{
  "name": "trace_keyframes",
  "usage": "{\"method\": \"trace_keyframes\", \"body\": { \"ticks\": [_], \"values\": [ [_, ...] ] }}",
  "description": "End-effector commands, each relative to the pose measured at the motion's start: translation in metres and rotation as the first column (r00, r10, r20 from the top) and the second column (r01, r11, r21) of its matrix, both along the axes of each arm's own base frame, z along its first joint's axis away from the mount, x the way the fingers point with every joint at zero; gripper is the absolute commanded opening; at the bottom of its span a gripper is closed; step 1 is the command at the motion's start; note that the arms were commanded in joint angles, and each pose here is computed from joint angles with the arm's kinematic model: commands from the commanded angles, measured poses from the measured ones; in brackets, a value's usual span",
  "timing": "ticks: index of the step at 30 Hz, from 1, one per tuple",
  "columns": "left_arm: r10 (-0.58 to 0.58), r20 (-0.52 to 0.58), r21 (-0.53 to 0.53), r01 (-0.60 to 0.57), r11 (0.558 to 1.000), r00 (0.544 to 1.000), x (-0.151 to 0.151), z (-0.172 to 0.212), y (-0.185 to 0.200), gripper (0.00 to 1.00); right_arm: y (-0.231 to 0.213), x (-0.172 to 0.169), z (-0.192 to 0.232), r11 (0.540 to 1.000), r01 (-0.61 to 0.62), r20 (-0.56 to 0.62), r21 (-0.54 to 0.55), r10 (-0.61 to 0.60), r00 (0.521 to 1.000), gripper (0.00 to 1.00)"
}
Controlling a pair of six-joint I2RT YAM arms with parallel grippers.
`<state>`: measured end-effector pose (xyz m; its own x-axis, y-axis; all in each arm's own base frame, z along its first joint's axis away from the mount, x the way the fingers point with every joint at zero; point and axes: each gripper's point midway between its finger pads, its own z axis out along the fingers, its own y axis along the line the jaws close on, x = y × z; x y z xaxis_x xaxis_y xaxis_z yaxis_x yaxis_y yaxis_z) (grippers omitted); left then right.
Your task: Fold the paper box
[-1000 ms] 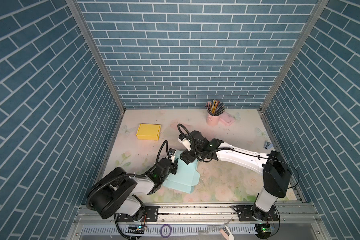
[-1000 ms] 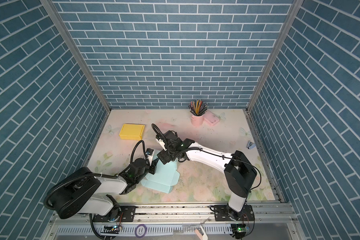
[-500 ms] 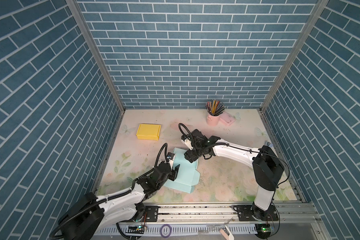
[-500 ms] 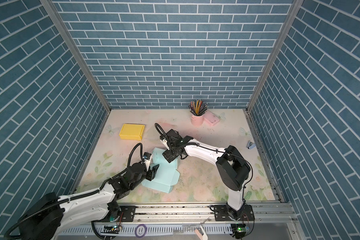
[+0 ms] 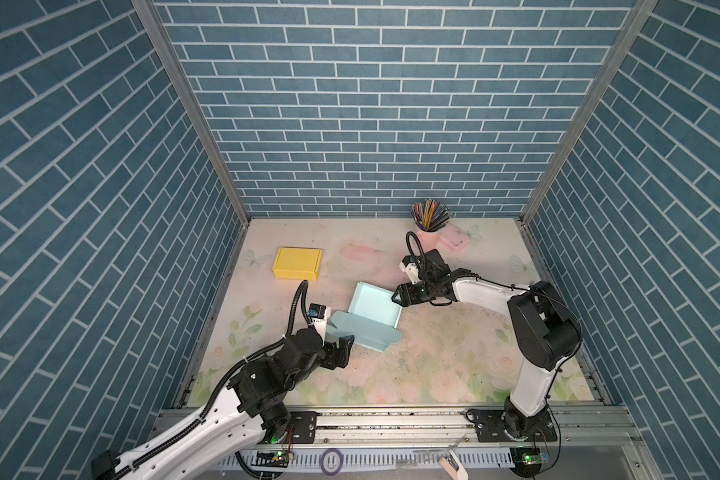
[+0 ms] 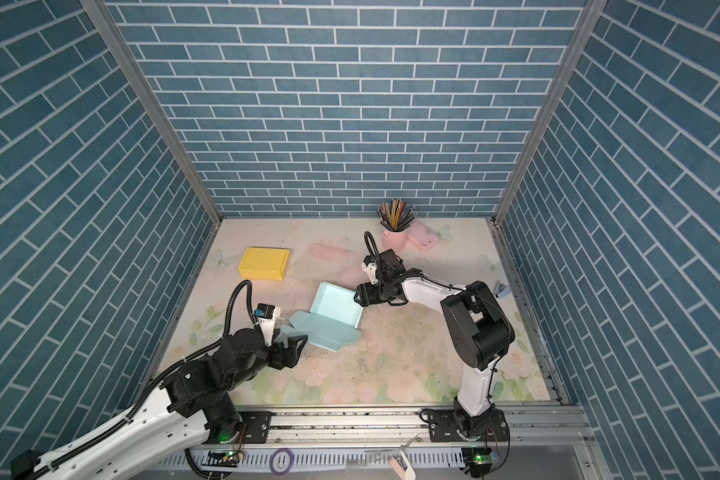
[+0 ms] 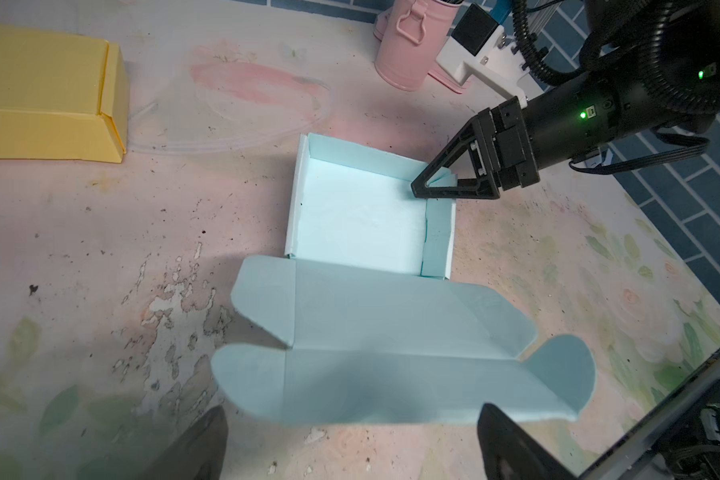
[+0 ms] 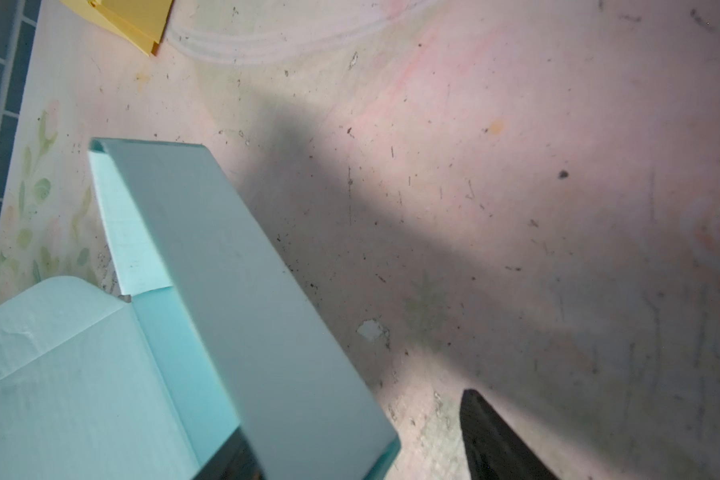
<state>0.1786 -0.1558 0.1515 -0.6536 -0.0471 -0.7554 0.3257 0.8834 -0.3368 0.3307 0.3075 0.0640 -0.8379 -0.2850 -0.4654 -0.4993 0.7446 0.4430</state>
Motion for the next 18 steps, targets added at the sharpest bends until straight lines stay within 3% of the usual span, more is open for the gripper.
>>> {"method": "trace_keyframes", "body": {
  "ticks": [1,5,18],
  "values": [
    [0.053,-0.073,-0.046,-0.057,0.997,0.996,-0.010,-0.002,0.010,0.99,0.012,0.002,0.001,0.999,0.001,-0.003,0.049,-0.001,1.000,0.68],
    [0.037,-0.076,-0.121,-0.046,0.992,0.996,-0.007,0.004,-0.004,0.99,0.006,0.002,-0.012,1.000,0.016,-0.006,0.021,-0.016,1.000,0.68],
    [-0.003,-0.028,-0.140,-0.001,0.990,1.000,0.021,0.044,-0.042,0.99,-0.021,-0.009,-0.007,0.995,0.065,0.107,-0.082,-0.056,0.993,0.67]
  ]
}}
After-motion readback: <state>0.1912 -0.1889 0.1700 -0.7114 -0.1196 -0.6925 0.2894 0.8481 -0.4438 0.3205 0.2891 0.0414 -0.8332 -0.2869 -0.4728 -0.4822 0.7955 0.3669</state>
